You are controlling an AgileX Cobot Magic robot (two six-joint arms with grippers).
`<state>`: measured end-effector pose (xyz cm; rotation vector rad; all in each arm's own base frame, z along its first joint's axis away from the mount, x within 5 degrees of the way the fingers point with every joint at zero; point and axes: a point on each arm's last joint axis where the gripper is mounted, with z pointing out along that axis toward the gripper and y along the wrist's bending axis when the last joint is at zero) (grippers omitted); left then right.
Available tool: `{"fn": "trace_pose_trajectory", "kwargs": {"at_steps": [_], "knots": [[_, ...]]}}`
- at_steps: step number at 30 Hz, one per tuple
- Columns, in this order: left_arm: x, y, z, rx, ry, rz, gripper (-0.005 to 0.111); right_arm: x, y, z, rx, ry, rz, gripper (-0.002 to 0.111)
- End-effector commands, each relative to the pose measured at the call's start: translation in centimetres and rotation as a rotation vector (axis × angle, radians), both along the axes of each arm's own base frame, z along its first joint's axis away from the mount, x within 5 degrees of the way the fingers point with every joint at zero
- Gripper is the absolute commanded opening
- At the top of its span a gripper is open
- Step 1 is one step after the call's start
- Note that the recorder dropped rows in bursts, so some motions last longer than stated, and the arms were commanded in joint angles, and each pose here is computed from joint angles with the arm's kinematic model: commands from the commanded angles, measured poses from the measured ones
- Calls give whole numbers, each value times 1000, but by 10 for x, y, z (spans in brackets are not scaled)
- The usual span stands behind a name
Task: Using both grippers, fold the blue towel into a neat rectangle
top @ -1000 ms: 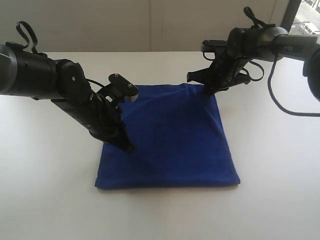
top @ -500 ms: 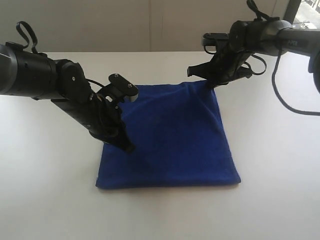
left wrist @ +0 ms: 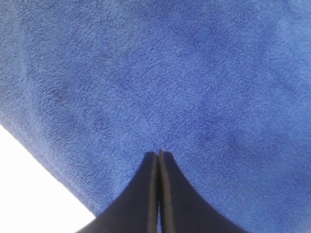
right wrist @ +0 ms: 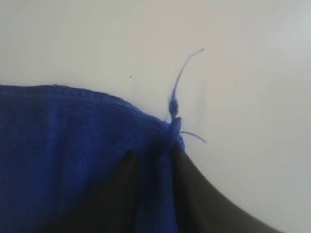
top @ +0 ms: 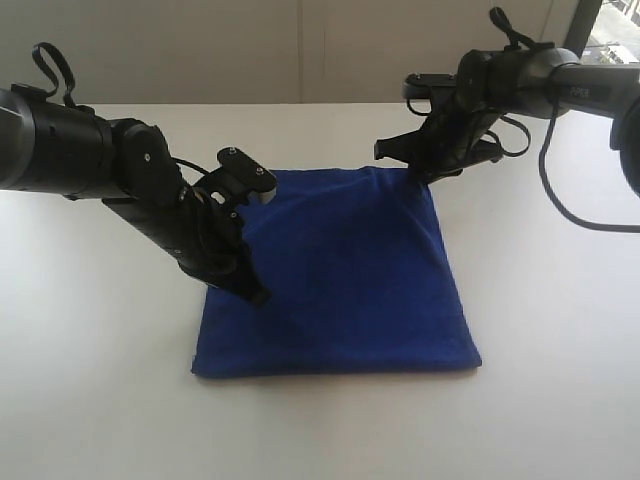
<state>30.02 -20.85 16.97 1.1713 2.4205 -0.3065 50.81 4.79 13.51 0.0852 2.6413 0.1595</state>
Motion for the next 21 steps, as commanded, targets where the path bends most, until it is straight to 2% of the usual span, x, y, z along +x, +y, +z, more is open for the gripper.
{"fn": "trace_pose_trajectory", "kwargs": {"at_steps": [1, 11, 13, 17, 21], "knots": [[-2, -2, 1, -9, 18, 6, 0, 2, -1, 4, 13, -31, -11, 25], [-2, -2, 1, -9, 18, 6, 0, 3, -1, -3, 13, -22, -13, 25], [-2, -2, 1, -9, 18, 6, 0, 3, -1, -4, 13, -21, -13, 20], [-2, -2, 1, -9, 18, 6, 0, 3, -1, -4, 13, -21, -13, 1], [-2, -2, 1, -9, 18, 6, 0, 3, -1, -4, 13, -21, -13, 0]]}}
